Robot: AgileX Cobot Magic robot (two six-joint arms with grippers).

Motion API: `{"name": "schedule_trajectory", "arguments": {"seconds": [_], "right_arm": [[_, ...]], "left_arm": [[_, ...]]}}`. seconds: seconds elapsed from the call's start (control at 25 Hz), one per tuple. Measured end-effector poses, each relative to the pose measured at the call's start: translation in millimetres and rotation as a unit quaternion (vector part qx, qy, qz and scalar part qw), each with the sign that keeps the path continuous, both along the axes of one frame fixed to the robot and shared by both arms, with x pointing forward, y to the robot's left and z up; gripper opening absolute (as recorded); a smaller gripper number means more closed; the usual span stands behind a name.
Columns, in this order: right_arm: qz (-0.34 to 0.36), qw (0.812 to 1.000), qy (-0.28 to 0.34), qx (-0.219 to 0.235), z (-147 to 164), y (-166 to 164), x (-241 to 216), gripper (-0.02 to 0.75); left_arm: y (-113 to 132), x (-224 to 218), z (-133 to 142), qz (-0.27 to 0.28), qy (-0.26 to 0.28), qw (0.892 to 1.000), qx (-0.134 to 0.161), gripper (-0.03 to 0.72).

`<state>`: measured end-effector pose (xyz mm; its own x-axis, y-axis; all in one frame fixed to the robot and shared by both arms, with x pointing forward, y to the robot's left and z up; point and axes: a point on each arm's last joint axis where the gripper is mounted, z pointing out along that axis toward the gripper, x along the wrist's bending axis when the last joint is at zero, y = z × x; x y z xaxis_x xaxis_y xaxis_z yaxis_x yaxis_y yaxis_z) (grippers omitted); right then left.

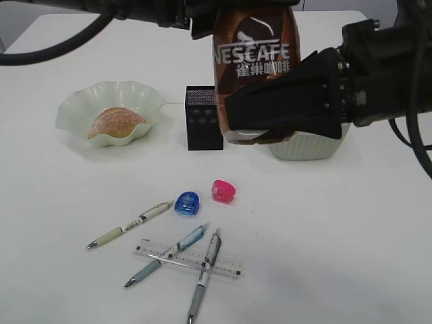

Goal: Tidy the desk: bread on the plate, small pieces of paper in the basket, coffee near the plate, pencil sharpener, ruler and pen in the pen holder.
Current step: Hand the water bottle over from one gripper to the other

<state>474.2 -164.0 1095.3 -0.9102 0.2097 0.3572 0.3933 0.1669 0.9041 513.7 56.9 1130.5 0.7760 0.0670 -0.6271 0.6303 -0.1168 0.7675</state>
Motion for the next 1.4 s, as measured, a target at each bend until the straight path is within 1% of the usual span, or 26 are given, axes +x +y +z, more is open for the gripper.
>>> {"name": "schedule_trajectory", "arguments": {"seconds": [0.16, 0.4, 0.48, 0.64, 0.84, 0.96, 1.04, 1.12, 1.2, 1.28, 1.4], "right_arm": [[-0.001, 1.000, 0.002, 0.001, 0.1, 0.0, 0.0, 0.449], [-0.006, 0.999, 0.028, 0.015, 2.9, 0.3, -1.0, 0.596], [-0.007, 0.999, 0.029, 0.017, 3.8, 0.2, -1.3, 0.617], [-0.007, 0.999, 0.030, 0.019, 4.0, 0.3, -1.4, 0.613], [-0.007, 0.999, 0.031, 0.020, 4.2, 0.3, -1.3, 0.552], [-0.009, 0.999, 0.039, 0.021, 4.2, 0.3, -1.3, 0.542], [-0.014, 0.998, 0.060, 0.024, 4.2, 0.3, -1.3, 0.559], [-0.018, 0.996, 0.081, 0.025, 4.0, 0.3, -1.4, 0.616], [-0.019, 0.995, 0.099, 0.019, 2.5, 0.0, -2.1, 0.654], [-0.019, 0.994, 0.110, 0.009, 0.5, -0.3, -2.8, 0.666], [-0.020, 0.993, 0.116, 0.006, 0.0, -0.5, -3.1, 0.668]], "left_arm": [[0.0, 0.0, 0.3, 0.000, 0.001, 1.000, -0.001, 0.330], [-0.7, 0.8, -0.5, 0.000, 0.006, 1.000, -0.005, 0.313], [-1.2, 1.0, -1.0, -0.001, 0.007, 1.000, -0.006, 0.312], [-1.8, 0.9, -1.6, -0.002, 0.008, 1.000, -0.006, 0.311], [-1.8, 0.3, -1.5, -0.005, 0.009, 1.000, -0.007, 0.311], [-1.8, 0.0, -1.4, -0.007, 0.009, 1.000, -0.007, 0.311], [-1.8, -0.6, -1.3, -0.010, 0.009, 1.000, -0.007, 0.311], [-1.8, -1.0, -1.3, -0.012, 0.010, 1.000, -0.008, 0.311], [-1.8, -1.2, -1.2, -0.013, 0.010, 1.000, -0.008, 0.311], [-1.8, -1.2, -1.2, -0.013, 0.010, 1.000, -0.008, 0.311], [-1.9, -0.9, -1.7, -0.013, 0.010, 1.000, -0.008, 0.311]]}}
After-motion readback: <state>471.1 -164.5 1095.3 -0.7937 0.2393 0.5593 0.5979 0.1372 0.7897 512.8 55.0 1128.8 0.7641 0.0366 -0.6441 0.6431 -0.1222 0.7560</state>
